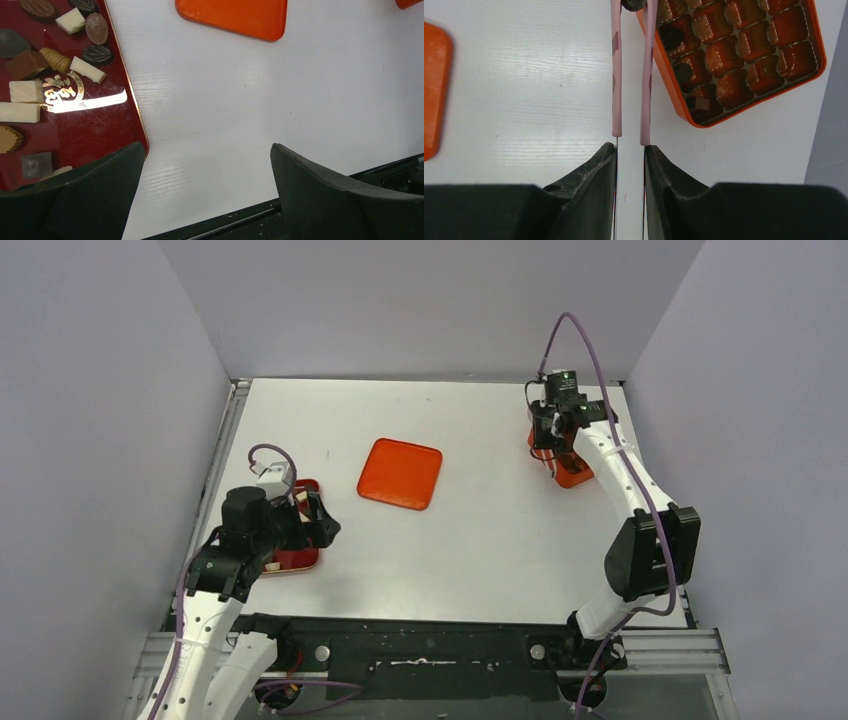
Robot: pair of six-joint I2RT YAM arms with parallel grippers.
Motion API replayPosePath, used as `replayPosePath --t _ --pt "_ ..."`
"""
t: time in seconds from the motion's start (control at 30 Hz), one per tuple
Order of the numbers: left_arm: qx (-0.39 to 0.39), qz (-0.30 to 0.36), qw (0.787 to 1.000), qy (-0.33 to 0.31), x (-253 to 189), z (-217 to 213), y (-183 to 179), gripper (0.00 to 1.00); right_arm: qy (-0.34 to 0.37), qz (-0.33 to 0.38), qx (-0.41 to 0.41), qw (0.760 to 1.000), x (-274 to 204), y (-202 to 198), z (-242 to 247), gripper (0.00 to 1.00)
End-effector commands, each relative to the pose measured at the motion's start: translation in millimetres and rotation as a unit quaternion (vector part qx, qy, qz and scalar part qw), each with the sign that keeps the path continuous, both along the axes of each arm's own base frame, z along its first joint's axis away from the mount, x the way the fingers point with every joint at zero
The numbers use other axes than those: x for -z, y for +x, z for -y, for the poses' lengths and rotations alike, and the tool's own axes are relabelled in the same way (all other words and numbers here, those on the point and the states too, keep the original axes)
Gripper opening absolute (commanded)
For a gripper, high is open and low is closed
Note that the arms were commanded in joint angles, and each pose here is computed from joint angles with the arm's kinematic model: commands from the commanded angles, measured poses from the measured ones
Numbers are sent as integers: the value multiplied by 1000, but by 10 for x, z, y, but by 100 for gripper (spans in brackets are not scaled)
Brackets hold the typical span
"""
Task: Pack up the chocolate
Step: Place the fake chocolate in the packing box.
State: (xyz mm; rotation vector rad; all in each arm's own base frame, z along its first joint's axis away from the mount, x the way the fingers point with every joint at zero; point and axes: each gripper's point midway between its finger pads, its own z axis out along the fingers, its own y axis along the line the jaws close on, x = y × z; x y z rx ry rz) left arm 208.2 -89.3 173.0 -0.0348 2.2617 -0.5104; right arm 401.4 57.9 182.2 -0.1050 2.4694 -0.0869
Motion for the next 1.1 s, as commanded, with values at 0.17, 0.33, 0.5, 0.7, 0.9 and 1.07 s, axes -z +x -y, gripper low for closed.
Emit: replayPosePath --t 0.17,0.33,0.5,0.7,0.9,1.07 --pt "13 51 999 2 -202 25 120 97 15 -5 38 999 105 185 242 23" --pt "11 53 999 4 -201 16 119 97 19 -13 48 999 217 255 319 25" --pt "9 52 999 6 -199 7 122 97 19 -25 55 998 343 290 357 25" --pt "9 51 999 6 -192 6 127 97 19 -29 59 998 392 309 391 28" --pt "8 50 999 7 -193 5 132 97 18 -26 62 998 354 309 413 34" --pt "7 48 999 8 -181 -3 132 97 21 -19 61 998 274 299 409 34"
